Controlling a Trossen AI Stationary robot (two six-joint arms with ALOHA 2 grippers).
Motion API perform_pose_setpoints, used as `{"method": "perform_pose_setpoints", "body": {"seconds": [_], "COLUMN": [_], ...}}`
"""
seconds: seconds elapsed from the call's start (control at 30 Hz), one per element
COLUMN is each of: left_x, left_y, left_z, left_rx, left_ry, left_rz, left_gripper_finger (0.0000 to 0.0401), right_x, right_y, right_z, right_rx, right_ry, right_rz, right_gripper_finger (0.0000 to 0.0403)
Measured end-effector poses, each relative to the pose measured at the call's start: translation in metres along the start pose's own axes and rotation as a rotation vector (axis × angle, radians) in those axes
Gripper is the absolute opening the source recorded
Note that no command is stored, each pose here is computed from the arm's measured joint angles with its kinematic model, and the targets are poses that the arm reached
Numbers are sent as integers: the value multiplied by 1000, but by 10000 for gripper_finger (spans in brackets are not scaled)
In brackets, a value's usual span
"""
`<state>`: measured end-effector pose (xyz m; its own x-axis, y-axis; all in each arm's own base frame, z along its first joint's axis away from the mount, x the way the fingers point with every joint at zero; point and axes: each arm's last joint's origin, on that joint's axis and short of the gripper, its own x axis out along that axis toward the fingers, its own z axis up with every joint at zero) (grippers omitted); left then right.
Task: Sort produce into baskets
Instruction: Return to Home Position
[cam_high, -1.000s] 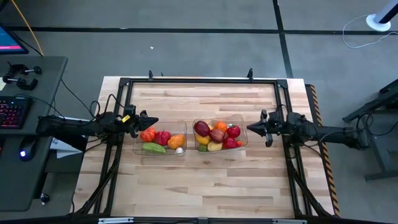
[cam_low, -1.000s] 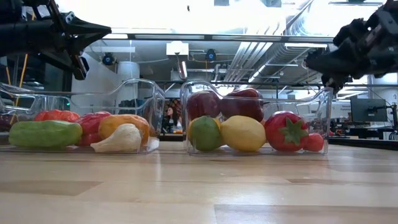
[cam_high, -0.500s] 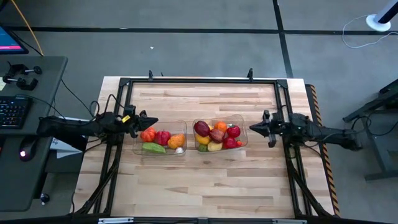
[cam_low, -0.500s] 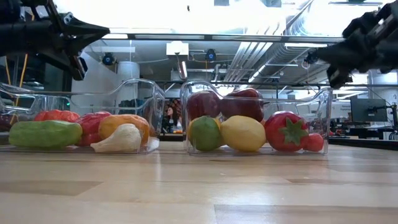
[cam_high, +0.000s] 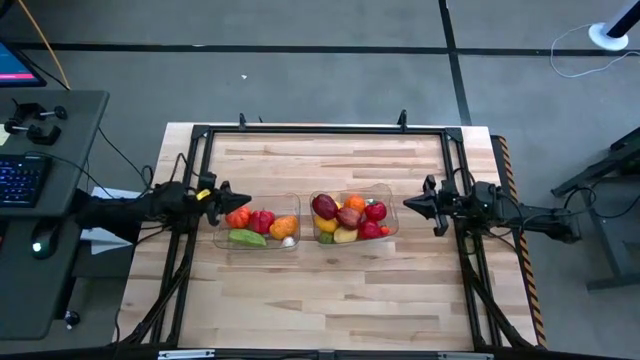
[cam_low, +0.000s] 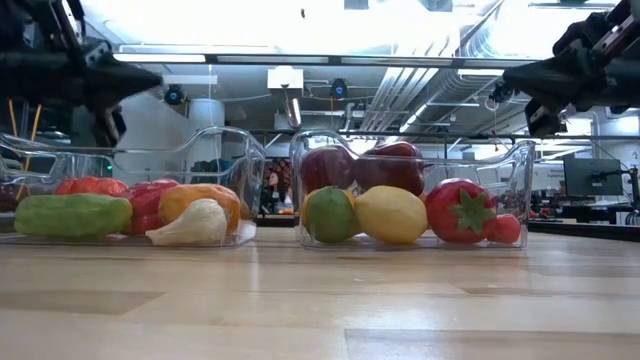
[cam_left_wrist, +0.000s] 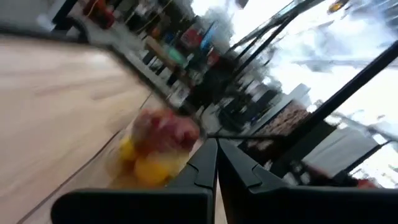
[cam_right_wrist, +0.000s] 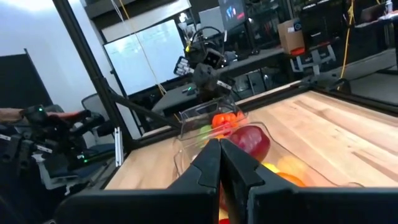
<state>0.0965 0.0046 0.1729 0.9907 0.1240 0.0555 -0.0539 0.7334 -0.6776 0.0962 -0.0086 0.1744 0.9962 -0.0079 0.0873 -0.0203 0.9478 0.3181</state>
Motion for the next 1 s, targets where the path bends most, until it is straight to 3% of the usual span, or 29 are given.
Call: {"method": "perform_pose_setpoints", "body": {"seconds": [1.0], "left_x": [0], "left_y": [1], "left_z": [-4], "left_rx": [12], "left_ry": [32], "left_rz": [2], "left_gripper_finger": [0], "right_x": [0], "right_y": [-2], "right_z": [-5], "right_rx": [6], "right_ry": [51], "right_rz": [-21], "right_gripper_finger": [0]}}
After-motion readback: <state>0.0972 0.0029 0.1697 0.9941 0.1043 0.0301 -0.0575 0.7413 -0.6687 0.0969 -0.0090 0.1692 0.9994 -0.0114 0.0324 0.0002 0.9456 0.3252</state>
